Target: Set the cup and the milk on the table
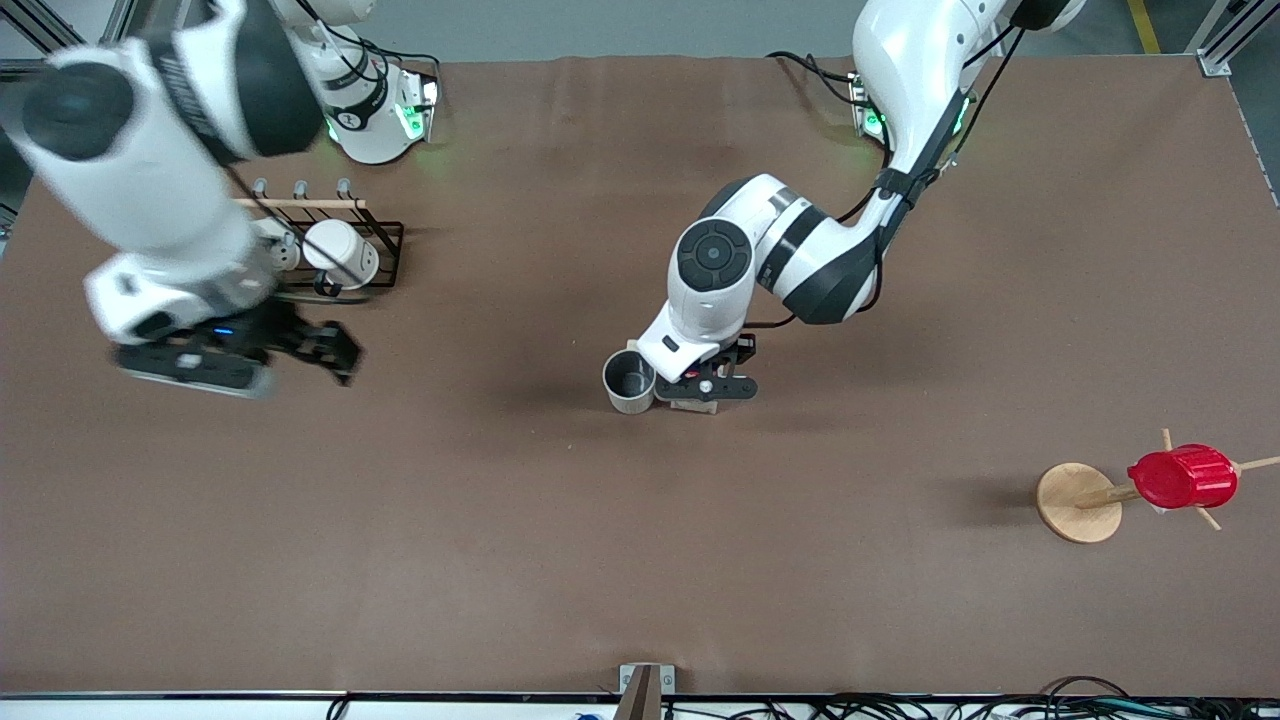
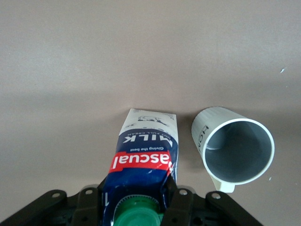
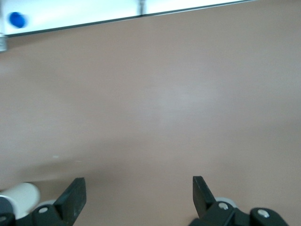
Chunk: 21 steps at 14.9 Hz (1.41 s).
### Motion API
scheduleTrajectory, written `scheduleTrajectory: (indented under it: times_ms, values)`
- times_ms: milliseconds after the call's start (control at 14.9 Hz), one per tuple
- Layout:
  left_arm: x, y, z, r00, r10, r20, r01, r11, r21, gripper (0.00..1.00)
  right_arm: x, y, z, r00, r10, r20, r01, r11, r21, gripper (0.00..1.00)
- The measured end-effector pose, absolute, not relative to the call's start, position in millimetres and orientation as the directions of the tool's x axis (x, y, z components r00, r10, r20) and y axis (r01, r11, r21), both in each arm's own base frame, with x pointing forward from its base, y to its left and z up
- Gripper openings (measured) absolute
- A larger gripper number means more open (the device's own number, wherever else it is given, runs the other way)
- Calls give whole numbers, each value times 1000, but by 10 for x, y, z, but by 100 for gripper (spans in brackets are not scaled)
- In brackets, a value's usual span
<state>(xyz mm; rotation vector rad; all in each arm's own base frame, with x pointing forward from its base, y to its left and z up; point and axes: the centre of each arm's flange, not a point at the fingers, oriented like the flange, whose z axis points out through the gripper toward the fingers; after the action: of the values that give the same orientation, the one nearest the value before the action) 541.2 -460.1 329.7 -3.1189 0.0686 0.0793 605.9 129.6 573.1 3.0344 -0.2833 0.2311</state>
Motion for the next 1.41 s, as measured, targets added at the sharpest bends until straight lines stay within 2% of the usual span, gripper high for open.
scheduleTrajectory:
  times_ms: [201, 268, 470, 671, 872, 1140, 1409]
  values:
    - [5415, -4599, 3297, 998, -43, -51, -44, -999, -20, 40, 5919, 398, 6022, 975, -198, 97, -203, -978, 42, 100]
    - [5423, -4593, 3301, 998, -41, -51, -42, -999, -20, 44, 5845, 121, 6105, 976, -204, 78, -207, -978, 29, 100]
    - [5490, -4534, 3327, 999, -29, -44, -30, -999, -19, 73, 5564, -346, 6378, 973, -228, 41, -229, -973, 25, 100]
    - [5576, -4489, 3478, 1000, -16, -19, -16, -1000, -5, 99, 5362, -286, 6682, 976, -216, 29, -217, -976, 26, 100]
    - [5695, -4345, 3974, 999, 12, 43, 10, -999, 33, 100, 5365, -127, 6749, 986, -161, 37, -162, -986, 26, 100]
    - [5832, -3671, 4805, 993, 97, 69, 96, -995, 25, 100, 5414, -155, 6673, 996, -89, 22, -89, -996, 29, 100]
    - [5845, -2935, 5137, 993, 90, 80, 89, -996, 7, 100, 5415, -160, 6677, 996, -83, 22, -84, -996, 29, 100]
